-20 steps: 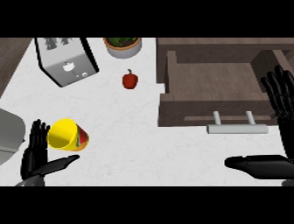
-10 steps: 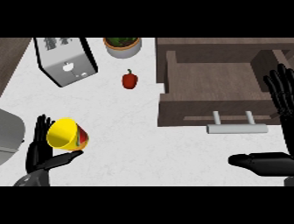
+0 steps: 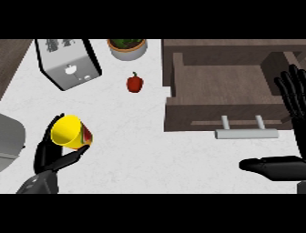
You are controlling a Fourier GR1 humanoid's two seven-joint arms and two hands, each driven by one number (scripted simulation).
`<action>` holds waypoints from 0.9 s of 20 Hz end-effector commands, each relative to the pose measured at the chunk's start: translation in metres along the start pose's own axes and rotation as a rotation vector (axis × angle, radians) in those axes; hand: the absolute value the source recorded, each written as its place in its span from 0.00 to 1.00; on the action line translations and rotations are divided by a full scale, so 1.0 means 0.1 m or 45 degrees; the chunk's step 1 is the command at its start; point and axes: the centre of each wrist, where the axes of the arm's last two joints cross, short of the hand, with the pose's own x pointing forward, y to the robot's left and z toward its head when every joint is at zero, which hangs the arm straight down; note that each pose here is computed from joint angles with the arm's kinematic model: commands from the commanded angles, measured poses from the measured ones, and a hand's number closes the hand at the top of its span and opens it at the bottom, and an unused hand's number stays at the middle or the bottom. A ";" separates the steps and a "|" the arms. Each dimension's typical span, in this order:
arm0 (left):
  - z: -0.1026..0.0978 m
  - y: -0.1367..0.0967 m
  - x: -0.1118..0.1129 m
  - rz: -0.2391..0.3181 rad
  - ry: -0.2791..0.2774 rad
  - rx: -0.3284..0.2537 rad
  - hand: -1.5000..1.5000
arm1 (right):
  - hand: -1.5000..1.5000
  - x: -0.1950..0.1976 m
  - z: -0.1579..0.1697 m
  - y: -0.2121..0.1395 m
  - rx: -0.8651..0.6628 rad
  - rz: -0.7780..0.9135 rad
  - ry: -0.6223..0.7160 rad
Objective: Pick up the cup, place it into the drawer and close the drawer
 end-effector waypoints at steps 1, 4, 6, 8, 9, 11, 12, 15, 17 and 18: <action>0.04 -0.16 -0.08 0.186 -0.119 -0.108 1.00 | 0.00 0.05 0.00 0.10 0.009 -0.011 0.022; -0.08 -0.22 -0.03 0.266 -0.107 -0.185 1.00 | 0.00 0.01 -0.15 0.12 0.009 0.016 0.017; -0.08 -0.18 -0.01 0.301 -0.115 -0.162 1.00 | 0.00 0.08 -0.12 0.05 0.016 0.024 0.007; -0.22 -0.24 0.04 0.338 -0.161 -0.168 1.00 | 0.00 -0.02 -0.05 0.05 0.011 0.011 0.027; 0.01 0.04 0.03 0.338 -0.175 -0.152 1.00 | 0.00 0.03 -0.06 0.03 -0.008 0.011 0.012; -0.23 -0.15 0.08 0.327 -0.178 -0.142 1.00 | 0.00 -0.03 0.00 0.00 0.013 0.019 0.025; -0.22 -0.10 0.10 0.316 -0.200 -0.148 1.00 | 0.00 0.04 -0.14 0.11 0.012 0.019 0.023; -0.24 -0.20 0.07 0.301 -0.252 -0.080 1.00 | 0.00 0.08 -0.06 0.00 0.010 0.027 -0.004; -0.27 -0.13 0.12 0.252 -0.295 -0.108 1.00 | 0.00 0.02 -0.09 -0.06 0.009 0.011 0.009; -0.37 -0.12 0.19 0.247 -0.316 -0.112 1.00 | 0.00 -0.11 -0.09 0.09 0.009 0.008 0.010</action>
